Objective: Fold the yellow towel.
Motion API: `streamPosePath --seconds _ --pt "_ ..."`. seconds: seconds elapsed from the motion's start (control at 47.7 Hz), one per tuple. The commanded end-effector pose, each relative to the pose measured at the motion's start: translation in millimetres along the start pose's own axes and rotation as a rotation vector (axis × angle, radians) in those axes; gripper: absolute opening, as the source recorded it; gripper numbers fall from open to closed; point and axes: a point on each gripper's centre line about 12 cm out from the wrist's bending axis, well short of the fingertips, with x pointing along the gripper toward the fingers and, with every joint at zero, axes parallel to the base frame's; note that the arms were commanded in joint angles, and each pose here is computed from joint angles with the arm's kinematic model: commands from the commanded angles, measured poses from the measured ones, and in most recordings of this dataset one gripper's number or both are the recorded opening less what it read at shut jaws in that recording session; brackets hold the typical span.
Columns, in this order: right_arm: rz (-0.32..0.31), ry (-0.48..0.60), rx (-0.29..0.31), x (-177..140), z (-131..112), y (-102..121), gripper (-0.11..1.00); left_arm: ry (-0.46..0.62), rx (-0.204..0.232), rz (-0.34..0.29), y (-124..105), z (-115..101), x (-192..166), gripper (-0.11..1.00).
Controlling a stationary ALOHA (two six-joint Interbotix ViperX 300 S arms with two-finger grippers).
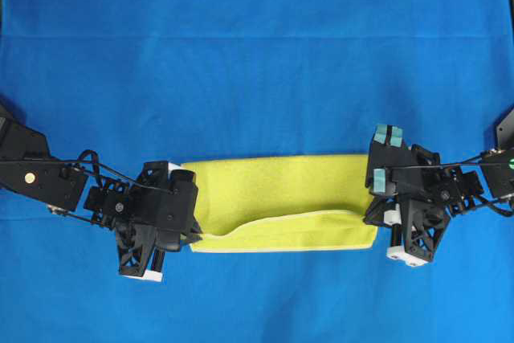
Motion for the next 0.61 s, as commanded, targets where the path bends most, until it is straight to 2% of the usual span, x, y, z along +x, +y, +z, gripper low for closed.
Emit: streamPosePath --seconds 0.0,0.084,0.126,0.272,0.314,0.482,0.587 --pt "0.027 -0.03 -0.003 -2.1 8.3 8.5 0.03 -0.037 0.003 -0.01 -3.9 11.6 -2.8 0.05" --pt "0.039 -0.033 -0.014 -1.4 9.1 14.1 0.04 -0.04 0.003 -0.011 -4.1 12.4 -3.6 0.17" --pt "0.048 -0.034 -0.021 -0.7 9.1 18.1 0.09 -0.042 0.003 -0.011 -4.3 13.2 -4.7 0.27" --pt "0.079 -0.034 -0.042 -0.5 7.7 31.9 0.52 -0.065 0.02 -0.026 -10.4 21.2 -12.7 0.48" --pt "0.081 -0.035 -0.037 -0.9 7.9 32.1 0.59 -0.073 0.025 -0.028 -11.4 23.4 -15.4 0.51" --pt "0.051 -0.032 -0.022 -4.2 10.1 20.7 0.46 -0.072 0.025 -0.009 -3.2 27.0 -22.7 0.5" --pt "0.002 -0.045 0.006 -7.1 18.2 0.5 0.48 -0.061 0.023 0.028 13.3 27.9 -23.6 0.5"
